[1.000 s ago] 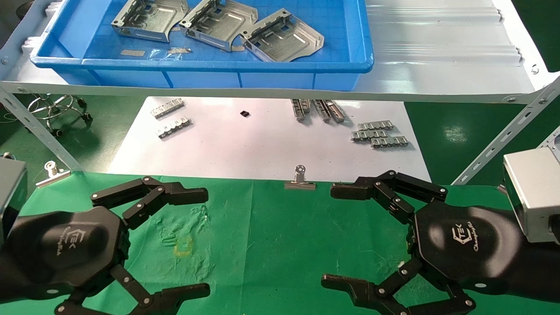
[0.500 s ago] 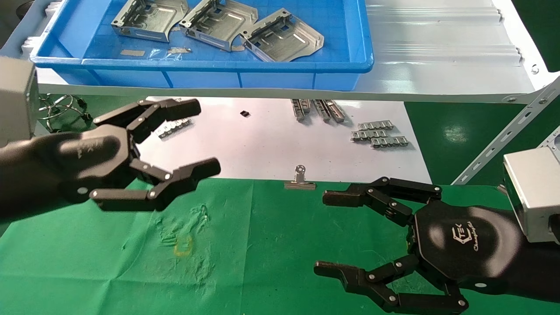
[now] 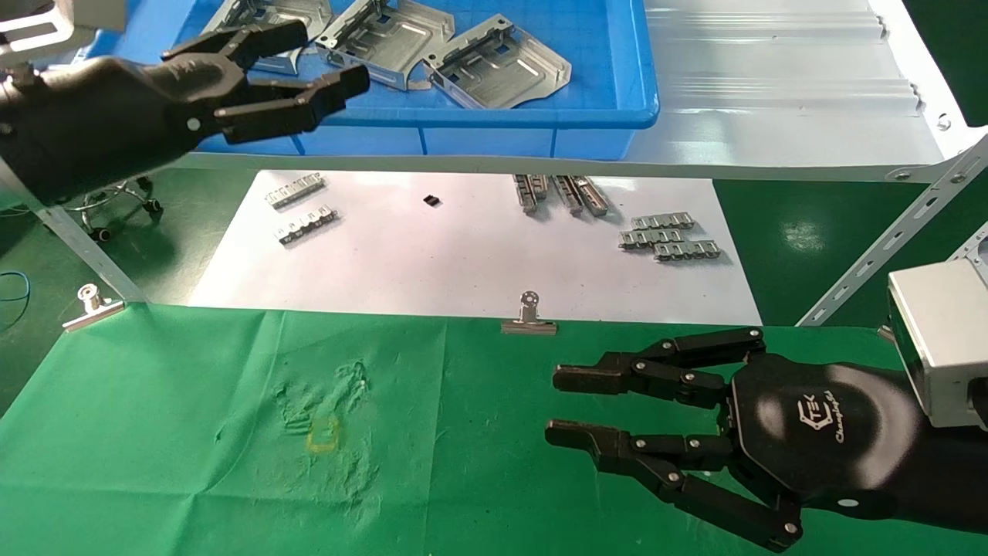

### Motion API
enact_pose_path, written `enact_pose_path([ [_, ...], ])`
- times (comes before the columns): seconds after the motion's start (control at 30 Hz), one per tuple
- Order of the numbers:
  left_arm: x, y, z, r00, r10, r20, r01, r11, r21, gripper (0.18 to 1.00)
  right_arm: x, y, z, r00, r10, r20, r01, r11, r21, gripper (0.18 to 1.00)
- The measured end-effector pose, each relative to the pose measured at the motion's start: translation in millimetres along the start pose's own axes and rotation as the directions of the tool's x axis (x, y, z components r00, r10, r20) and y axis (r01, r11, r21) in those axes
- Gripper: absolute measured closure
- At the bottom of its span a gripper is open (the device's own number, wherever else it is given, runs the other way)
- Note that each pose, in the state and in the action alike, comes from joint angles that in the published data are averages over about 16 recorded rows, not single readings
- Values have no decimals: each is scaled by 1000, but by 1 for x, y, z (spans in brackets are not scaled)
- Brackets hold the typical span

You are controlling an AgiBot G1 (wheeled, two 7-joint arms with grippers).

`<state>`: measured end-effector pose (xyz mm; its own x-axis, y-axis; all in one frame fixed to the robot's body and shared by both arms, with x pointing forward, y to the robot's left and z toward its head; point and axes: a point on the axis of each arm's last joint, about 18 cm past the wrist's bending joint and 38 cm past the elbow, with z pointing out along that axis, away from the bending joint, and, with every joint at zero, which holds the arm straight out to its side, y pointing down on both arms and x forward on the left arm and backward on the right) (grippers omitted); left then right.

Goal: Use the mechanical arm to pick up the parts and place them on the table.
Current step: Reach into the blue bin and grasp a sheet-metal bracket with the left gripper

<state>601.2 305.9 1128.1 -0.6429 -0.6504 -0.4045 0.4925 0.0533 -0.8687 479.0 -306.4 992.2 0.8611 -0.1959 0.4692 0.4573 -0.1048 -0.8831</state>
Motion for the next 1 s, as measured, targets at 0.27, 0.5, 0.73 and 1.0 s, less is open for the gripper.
enact_pose_path([
  [0.27,-46,-19,14,990,10,141,0,998,-70,183,0,0,0,1000,0,0,0,1000,0,855],
  [0.5,-80,-30,22,968,-2,250,36,991,-131,183,0,0,0,1000,0,0,0,1000,0,939],
  [0.73,-104,-34,29,941,-20,338,84,981,-176,183,0,0,0,1000,0,0,0,1000,0,977],
  [1.0,-119,-29,33,914,-7,407,99,973,-207,185,0,0,0,1000,0,0,0,1000,0,987],
])
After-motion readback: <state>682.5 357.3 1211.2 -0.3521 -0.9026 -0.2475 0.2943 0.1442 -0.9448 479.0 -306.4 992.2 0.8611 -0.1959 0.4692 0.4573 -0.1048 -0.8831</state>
